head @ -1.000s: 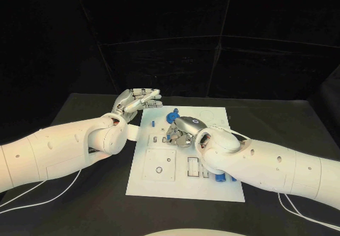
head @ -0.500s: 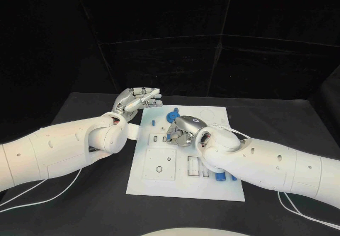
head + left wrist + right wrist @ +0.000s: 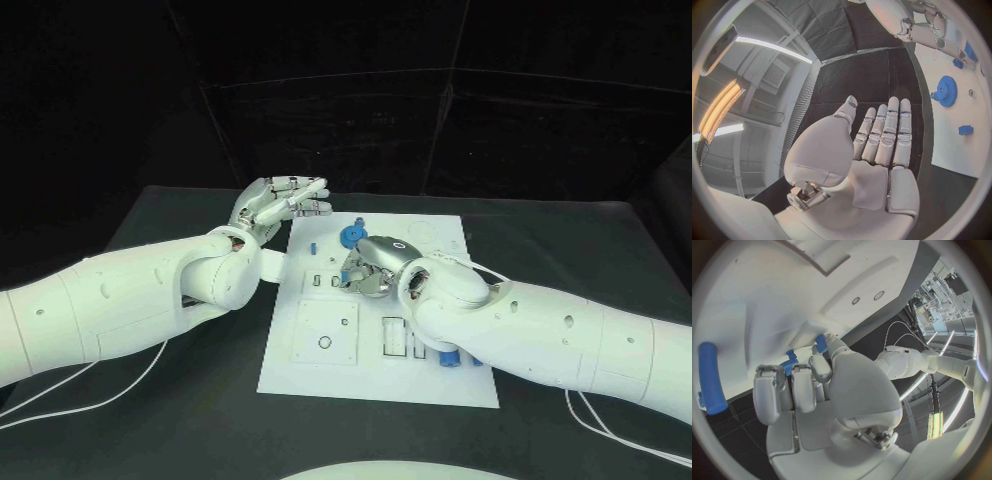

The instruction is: Assemble the parts on the task board

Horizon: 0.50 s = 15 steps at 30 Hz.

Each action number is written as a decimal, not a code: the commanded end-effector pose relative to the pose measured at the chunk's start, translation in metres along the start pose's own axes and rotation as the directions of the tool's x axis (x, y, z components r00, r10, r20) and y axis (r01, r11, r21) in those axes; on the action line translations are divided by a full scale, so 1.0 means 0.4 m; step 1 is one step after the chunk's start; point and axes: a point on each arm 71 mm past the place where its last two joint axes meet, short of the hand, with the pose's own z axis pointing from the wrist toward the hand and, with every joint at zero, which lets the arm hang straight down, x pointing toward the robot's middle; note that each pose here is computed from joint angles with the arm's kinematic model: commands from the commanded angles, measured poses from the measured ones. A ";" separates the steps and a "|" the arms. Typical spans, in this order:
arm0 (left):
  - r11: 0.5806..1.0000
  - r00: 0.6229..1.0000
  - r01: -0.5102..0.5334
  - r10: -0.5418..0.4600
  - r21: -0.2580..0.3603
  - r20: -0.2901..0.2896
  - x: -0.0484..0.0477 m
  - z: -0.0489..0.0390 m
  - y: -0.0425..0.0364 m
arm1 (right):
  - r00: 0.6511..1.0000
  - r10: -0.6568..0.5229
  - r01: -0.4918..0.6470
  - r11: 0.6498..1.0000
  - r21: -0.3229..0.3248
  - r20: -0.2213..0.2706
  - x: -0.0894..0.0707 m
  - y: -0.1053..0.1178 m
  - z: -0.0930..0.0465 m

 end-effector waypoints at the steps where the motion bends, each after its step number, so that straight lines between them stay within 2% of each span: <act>1: 1.000 1.000 0.006 -0.006 0.011 -0.007 0.003 0.002 -0.004 | 1.000 -0.006 0.006 1.000 0.022 -0.011 0.007 -0.006 -0.001; 15: 1.000 1.000 0.005 -0.005 0.010 -0.007 0.003 0.003 -0.003 | 1.000 0.001 -0.001 1.000 0.031 0.004 0.007 -0.007 0.000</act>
